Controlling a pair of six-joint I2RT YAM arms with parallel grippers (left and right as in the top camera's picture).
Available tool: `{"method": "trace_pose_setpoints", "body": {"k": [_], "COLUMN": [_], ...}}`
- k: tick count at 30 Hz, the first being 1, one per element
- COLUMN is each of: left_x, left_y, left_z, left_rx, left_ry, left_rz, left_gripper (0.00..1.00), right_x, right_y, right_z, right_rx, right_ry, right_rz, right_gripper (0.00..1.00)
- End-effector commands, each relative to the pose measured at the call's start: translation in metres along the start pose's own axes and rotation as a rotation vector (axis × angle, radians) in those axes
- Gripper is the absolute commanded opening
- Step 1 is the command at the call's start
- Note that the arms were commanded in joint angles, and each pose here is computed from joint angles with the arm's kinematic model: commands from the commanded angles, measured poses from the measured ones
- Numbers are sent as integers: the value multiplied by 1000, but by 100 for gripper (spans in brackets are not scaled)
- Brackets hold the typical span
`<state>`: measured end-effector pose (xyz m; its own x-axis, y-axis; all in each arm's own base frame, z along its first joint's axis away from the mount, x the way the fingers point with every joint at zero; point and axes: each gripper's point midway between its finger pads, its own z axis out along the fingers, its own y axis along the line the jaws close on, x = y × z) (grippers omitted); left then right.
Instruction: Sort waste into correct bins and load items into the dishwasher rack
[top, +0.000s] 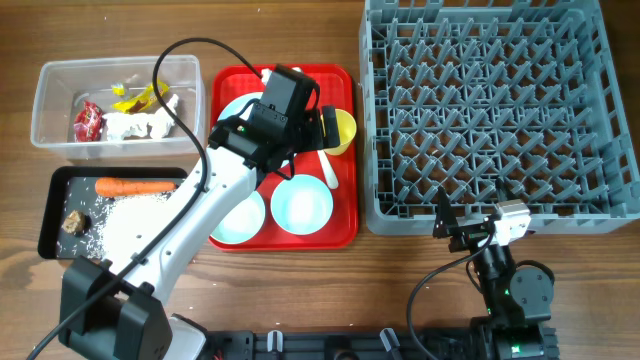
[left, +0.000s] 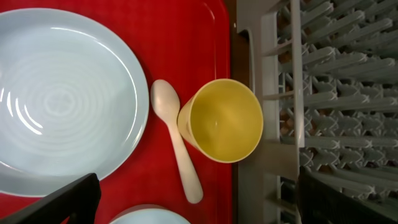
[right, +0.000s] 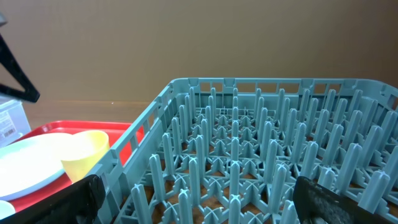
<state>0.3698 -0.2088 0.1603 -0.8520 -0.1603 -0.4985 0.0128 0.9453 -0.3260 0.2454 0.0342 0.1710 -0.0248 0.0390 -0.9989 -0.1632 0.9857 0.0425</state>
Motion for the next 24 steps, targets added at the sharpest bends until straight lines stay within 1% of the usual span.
{"method": "trace_pose_setpoints", "body": {"k": [1,5,13,24], "left_x": [-9,-2,-13,-10], "left_y": [-11,-6,-14,-12], "left_z": [-5,-5,-6,-6], "left_rx": [37,20,51,41], "left_ry": [-33,-7,-52,-39], "left_rz": [5,5,5,5], "left_gripper": [100,100,100,100], "right_x": [0,0,0,0], "right_y": [0,0,0,0], "right_z": [0,0,0,0], "right_rx": [1,1,1,1], "right_ry": [-3,-3,-3,-3], "right_rz": [14,14,14,14], "right_gripper": [100,100,100,100]}}
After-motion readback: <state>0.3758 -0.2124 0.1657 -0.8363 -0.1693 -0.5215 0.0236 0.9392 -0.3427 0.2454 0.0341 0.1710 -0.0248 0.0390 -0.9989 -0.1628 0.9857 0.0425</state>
